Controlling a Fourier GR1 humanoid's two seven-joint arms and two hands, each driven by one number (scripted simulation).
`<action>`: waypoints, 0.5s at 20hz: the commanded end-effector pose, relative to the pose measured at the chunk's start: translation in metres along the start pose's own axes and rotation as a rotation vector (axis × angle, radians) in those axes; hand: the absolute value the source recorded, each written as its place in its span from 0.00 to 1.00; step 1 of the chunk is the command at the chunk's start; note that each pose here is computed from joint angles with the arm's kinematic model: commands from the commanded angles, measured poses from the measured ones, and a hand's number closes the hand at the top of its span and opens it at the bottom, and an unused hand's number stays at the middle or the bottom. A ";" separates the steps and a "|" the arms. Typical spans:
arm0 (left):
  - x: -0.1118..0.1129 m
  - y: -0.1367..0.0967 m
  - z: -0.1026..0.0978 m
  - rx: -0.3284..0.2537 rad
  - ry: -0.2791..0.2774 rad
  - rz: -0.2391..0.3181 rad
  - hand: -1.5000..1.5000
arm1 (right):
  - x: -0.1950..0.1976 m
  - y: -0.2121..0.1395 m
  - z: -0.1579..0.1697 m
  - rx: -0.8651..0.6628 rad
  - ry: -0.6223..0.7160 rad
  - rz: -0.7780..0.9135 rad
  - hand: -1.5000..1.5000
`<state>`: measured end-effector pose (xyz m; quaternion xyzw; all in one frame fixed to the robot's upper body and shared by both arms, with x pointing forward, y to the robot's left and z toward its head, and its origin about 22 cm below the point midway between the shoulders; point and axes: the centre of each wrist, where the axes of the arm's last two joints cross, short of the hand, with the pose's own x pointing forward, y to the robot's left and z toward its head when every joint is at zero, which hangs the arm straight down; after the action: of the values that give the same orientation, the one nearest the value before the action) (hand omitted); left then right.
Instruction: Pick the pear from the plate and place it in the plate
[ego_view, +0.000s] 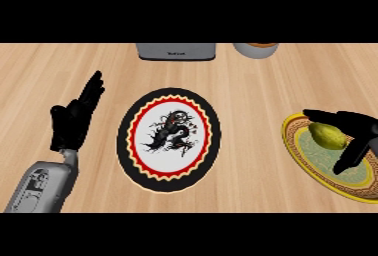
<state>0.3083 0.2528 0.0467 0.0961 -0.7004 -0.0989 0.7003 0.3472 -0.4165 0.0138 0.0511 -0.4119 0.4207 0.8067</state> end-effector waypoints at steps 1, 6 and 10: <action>0.003 -0.011 -0.015 0.008 -0.007 -0.007 0.50 | -0.004 0.005 -0.005 0.072 -0.004 -0.021 0.00; -0.006 -0.017 0.007 -0.029 -0.017 0.003 0.50 | -0.020 0.006 -0.004 -0.072 -0.041 -0.008 1.00; 0.004 -0.019 0.006 -0.026 -0.008 0.000 0.50 | -0.025 0.019 -0.016 -0.069 -0.056 0.012 1.00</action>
<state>0.3073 0.2451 0.0403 0.0923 -0.7024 -0.1023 0.6983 0.3415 -0.4216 0.0023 0.0127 -0.4502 0.4110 0.7926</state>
